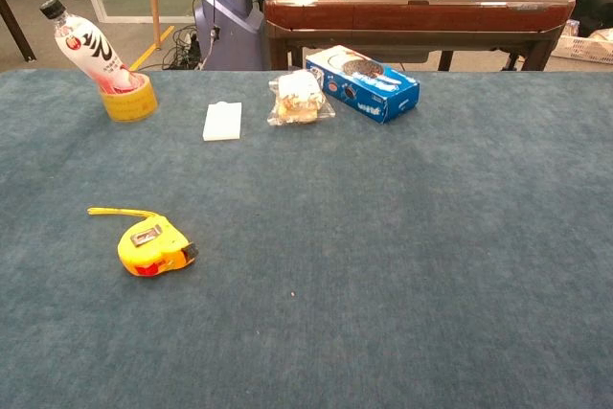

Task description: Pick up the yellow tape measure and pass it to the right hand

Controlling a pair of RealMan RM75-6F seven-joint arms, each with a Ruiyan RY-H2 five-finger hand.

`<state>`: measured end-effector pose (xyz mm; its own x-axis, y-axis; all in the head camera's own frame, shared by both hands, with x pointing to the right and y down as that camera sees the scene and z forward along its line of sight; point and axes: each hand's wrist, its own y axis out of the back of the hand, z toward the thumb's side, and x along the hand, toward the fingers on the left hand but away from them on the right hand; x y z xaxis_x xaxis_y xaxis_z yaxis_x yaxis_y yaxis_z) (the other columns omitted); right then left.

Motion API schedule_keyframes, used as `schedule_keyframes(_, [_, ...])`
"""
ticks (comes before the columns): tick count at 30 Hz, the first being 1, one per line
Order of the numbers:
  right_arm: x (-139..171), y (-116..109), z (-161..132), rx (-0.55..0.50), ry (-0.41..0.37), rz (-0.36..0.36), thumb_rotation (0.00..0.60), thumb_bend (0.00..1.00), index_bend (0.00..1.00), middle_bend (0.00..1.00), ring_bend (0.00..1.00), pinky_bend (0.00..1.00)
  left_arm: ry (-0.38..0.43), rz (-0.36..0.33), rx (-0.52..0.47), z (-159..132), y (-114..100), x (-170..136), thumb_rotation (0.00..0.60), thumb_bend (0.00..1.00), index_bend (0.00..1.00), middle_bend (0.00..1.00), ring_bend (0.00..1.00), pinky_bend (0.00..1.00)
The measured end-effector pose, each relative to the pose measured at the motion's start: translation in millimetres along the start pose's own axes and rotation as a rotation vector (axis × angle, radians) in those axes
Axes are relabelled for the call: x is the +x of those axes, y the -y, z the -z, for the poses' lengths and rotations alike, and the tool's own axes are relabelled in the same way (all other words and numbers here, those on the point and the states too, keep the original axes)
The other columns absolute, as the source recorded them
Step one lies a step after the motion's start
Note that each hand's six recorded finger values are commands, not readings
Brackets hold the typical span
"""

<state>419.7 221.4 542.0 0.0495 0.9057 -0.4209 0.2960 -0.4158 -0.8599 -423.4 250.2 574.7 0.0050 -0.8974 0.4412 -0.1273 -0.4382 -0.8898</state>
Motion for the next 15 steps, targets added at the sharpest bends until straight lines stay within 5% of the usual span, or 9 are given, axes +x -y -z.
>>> schedule_keyframes(7, [-2, -2, -2, 0.000, -0.007, 0.003, 0.600, 0.30, 0.42, 0.34, 0.21, 0.25, 0.033, 0.021, 0.010, -4, 3, 5, 0.600, 0.17, 0.32, 0.30, 0.18, 0.05])
schedule_keyframes(15, [-16, -39, -15, 0.057, -0.041, 0.117, 0.600, 0.30, 0.42, 0.34, 0.21, 0.25, 0.176, 0.077, 0.042, -27, 4, 30, 0.600, 0.17, 0.31, 0.30, 0.18, 0.05])
